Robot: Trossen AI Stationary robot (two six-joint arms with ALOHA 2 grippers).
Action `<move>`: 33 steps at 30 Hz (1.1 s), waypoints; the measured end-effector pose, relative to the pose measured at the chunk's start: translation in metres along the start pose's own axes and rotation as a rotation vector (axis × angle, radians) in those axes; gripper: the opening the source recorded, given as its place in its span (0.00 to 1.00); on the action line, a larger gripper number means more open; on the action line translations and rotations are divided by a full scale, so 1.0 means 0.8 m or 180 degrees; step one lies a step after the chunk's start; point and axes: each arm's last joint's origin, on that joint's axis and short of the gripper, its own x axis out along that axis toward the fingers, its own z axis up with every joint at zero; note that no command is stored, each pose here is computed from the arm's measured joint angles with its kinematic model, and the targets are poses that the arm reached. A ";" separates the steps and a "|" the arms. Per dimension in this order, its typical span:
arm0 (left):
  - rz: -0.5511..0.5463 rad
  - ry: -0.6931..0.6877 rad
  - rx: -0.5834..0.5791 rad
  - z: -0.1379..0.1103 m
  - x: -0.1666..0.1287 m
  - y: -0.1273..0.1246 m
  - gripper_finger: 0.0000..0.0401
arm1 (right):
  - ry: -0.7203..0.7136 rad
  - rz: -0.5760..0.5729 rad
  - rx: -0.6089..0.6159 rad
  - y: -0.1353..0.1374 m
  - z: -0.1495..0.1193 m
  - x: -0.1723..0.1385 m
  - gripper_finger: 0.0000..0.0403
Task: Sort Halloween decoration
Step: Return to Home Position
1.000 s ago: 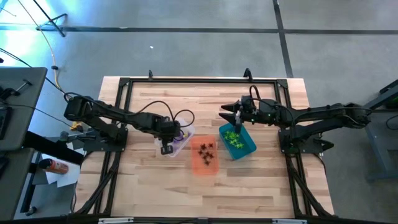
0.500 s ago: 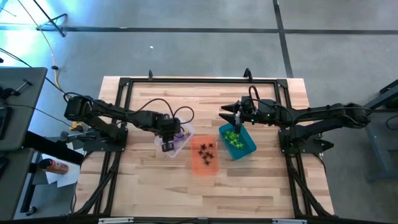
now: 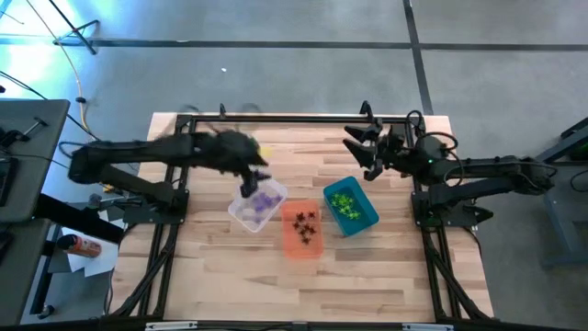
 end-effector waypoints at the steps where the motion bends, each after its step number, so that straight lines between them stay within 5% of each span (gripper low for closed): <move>1: -0.0065 -0.0293 -0.0043 0.009 -0.016 0.001 0.47 | 0.0040 -0.0021 -0.0021 -0.001 0.002 -0.003 0.53; 7: -0.0466 -0.1697 0.0078 0.015 -0.083 -0.013 0.35 | 0.0550 -0.0115 -0.0117 -0.003 -0.002 -0.018 0.45; 15: -0.0503 -0.2295 -0.0087 -0.065 -0.068 -0.003 0.03 | 0.1427 -0.0098 -0.0256 0.000 -0.024 -0.039 0.03; 21: -0.0431 -0.2758 -0.0172 -0.106 -0.053 0.017 0.01 | 0.1747 -0.0154 -0.0205 0.000 -0.025 -0.056 0.02; 33: -0.0701 -0.2831 -0.0336 -0.163 -0.036 0.028 0.00 | 0.1717 -0.0077 0.0111 0.003 -0.016 -0.063 0.00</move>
